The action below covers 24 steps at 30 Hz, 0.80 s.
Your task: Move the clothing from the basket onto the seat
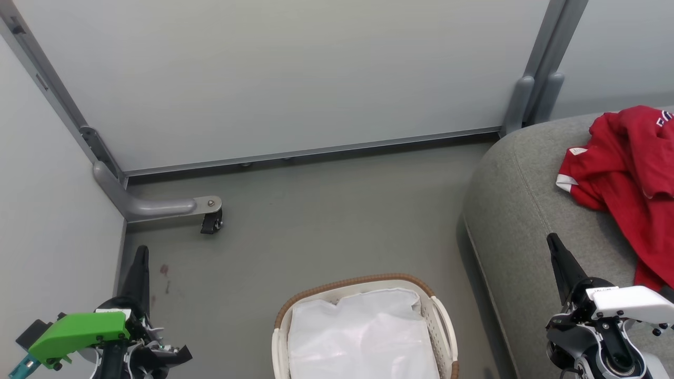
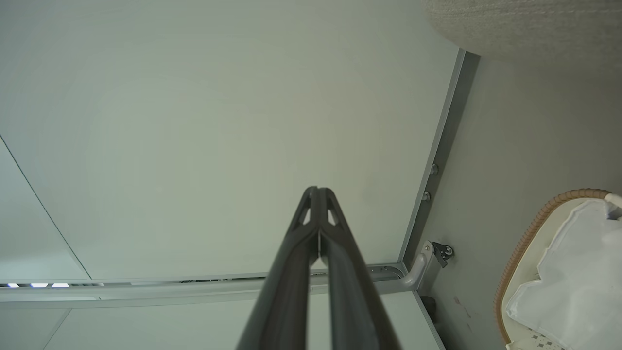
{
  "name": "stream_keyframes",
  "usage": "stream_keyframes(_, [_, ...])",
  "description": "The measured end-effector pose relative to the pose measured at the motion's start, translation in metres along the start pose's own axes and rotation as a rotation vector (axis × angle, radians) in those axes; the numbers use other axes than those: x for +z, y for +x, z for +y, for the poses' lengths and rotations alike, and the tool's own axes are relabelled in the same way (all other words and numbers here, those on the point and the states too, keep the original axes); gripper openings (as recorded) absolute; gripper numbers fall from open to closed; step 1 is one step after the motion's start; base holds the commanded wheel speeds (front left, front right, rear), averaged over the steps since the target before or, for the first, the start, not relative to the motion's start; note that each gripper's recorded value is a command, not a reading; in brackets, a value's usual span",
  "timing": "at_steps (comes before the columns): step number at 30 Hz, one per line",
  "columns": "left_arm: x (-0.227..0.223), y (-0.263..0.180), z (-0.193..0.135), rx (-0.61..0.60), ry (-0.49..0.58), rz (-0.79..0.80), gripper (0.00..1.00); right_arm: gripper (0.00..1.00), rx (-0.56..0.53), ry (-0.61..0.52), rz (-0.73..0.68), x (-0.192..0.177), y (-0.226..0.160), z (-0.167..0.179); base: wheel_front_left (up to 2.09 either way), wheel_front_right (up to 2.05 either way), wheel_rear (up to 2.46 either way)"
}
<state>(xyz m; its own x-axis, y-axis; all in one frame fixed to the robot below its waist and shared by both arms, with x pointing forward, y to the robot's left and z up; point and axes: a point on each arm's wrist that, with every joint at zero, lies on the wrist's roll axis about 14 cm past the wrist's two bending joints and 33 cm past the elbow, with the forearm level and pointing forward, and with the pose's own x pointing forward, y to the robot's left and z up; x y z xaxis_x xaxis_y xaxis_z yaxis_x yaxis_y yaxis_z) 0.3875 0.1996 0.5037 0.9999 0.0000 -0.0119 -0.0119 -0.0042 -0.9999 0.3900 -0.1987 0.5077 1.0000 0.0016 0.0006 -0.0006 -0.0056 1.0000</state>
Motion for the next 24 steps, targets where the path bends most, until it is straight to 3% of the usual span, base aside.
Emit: stream_keyframes(24, [0.0,0.0,0.0,0.0,0.0,0.0,0.0,0.0,0.0,0.0,0.0,0.0,0.0,0.0,0.0,0.0,0.0])
